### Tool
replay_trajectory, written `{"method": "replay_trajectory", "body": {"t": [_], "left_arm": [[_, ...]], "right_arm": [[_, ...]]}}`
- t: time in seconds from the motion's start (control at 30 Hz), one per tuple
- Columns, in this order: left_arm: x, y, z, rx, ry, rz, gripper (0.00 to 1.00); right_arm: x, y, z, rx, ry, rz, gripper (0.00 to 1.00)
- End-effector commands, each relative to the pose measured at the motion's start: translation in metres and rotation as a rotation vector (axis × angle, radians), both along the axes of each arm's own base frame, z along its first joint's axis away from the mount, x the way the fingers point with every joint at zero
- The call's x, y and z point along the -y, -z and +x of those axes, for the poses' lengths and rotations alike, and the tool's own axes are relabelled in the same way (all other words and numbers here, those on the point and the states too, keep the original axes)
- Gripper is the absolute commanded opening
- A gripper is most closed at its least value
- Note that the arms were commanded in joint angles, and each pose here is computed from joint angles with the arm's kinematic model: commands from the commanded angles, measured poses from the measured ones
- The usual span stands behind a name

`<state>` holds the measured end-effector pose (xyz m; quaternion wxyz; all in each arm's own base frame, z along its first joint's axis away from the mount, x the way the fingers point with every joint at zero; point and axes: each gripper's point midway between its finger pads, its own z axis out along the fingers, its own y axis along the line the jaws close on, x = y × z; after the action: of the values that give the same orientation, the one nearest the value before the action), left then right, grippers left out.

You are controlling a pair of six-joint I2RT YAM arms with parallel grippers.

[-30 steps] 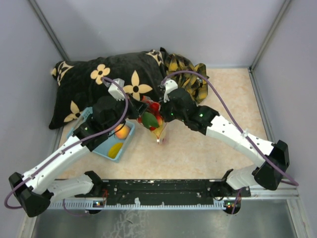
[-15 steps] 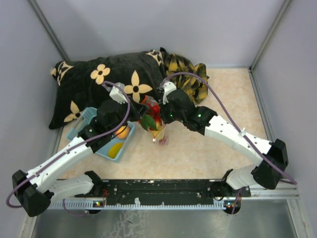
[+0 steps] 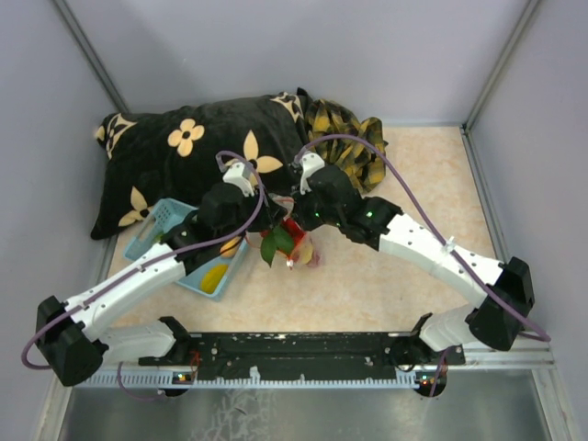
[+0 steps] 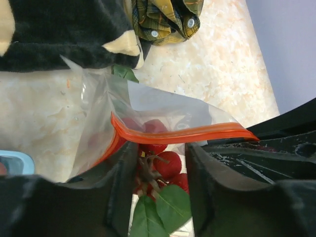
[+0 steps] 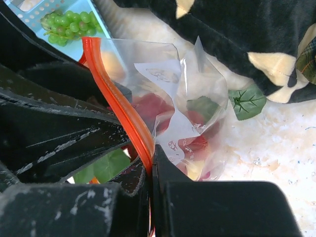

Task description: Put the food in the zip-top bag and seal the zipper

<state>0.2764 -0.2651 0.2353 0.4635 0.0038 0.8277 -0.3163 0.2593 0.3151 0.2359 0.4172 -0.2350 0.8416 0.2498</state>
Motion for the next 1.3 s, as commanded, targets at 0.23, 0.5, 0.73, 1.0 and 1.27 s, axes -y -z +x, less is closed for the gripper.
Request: {"method": "replay_trajectory", "body": {"t": [0.23, 0.5, 0.73, 1.0, 1.27], "left_arm": [[-0.018, -0.067, -0.004, 0.116, -0.024, 0.004, 0.79], [-0.075, -0.038, -0.026, 0.005, -0.163, 0.145, 0.80], [-0.074, 0.014, -0.051, -0.164, -0.117, 0.124, 0.74], [-0.073, 0.054, -0.070, -0.260, -0.112, 0.065, 0.66], [-0.059, 0.070, -0.057, -0.258, -0.088, 0.087, 0.35]], "right_arm": [[-0.008, -0.010, 0.002, 0.027, 0.009, 0.059, 0.00], [-0.007, -0.012, 0.004, 0.031, 0.013, 0.065, 0.00], [-0.007, -0.012, 0.004, 0.031, 0.011, 0.065, 0.00], [-0.007, -0.012, 0.004, 0.032, 0.013, 0.072, 0.00], [-0.006, -0.012, 0.005, 0.032, 0.018, 0.069, 0.00]]}}
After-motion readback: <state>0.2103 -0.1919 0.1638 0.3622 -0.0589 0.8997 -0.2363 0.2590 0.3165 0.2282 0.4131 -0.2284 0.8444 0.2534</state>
